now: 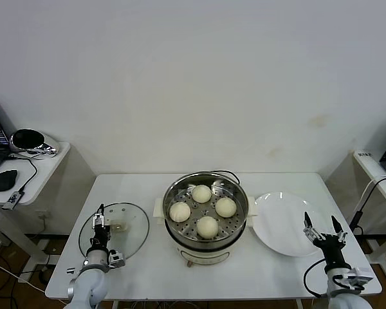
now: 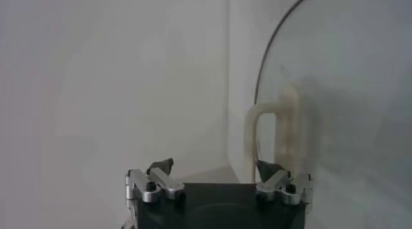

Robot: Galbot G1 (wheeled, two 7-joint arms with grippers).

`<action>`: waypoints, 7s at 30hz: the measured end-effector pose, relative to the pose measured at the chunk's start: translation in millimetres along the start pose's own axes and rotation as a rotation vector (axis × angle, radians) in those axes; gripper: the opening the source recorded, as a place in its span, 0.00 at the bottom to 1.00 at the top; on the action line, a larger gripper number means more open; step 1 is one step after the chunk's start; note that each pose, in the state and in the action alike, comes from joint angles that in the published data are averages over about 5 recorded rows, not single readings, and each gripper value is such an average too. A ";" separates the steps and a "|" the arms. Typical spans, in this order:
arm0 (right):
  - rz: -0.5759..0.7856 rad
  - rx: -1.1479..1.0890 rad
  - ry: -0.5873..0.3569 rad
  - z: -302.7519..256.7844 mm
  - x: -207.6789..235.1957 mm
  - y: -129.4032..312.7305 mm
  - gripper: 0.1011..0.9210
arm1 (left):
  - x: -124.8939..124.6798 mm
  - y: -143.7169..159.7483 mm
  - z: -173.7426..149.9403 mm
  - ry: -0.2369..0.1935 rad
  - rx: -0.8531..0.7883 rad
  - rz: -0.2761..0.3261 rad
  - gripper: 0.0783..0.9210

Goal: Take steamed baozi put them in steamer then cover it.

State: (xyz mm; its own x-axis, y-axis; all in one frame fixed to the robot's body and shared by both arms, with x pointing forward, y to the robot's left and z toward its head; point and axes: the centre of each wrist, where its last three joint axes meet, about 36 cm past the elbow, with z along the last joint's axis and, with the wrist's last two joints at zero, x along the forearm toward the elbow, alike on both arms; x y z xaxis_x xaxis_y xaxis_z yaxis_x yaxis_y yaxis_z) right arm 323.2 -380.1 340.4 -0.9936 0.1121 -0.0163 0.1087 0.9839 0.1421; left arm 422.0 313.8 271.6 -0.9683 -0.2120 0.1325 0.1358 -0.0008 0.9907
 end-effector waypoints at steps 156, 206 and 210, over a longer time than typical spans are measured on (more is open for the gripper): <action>0.140 0.094 0.205 14.3 11.0 7.5 0.88 | 103.3 158.5 -322.6 -0.147 0.044 -0.038 0.08; 0.042 0.075 0.157 0.5 41.2 25.2 0.88 | 156.4 190.2 -151.1 -0.087 0.681 0.042 0.88; 0.013 0.075 0.171 1.4 52.8 32.5 0.88 | 156.5 170.0 -114.9 -0.141 0.852 0.089 0.88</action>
State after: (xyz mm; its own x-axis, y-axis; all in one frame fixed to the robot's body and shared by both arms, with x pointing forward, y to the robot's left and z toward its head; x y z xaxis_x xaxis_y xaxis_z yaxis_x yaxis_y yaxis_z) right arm 274.3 -342.0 342.8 -0.9823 0.1063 0.1544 0.1177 0.9908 0.0672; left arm 317.6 168.2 457.5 -0.9861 -0.0539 0.1569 0.0628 0.7541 0.6537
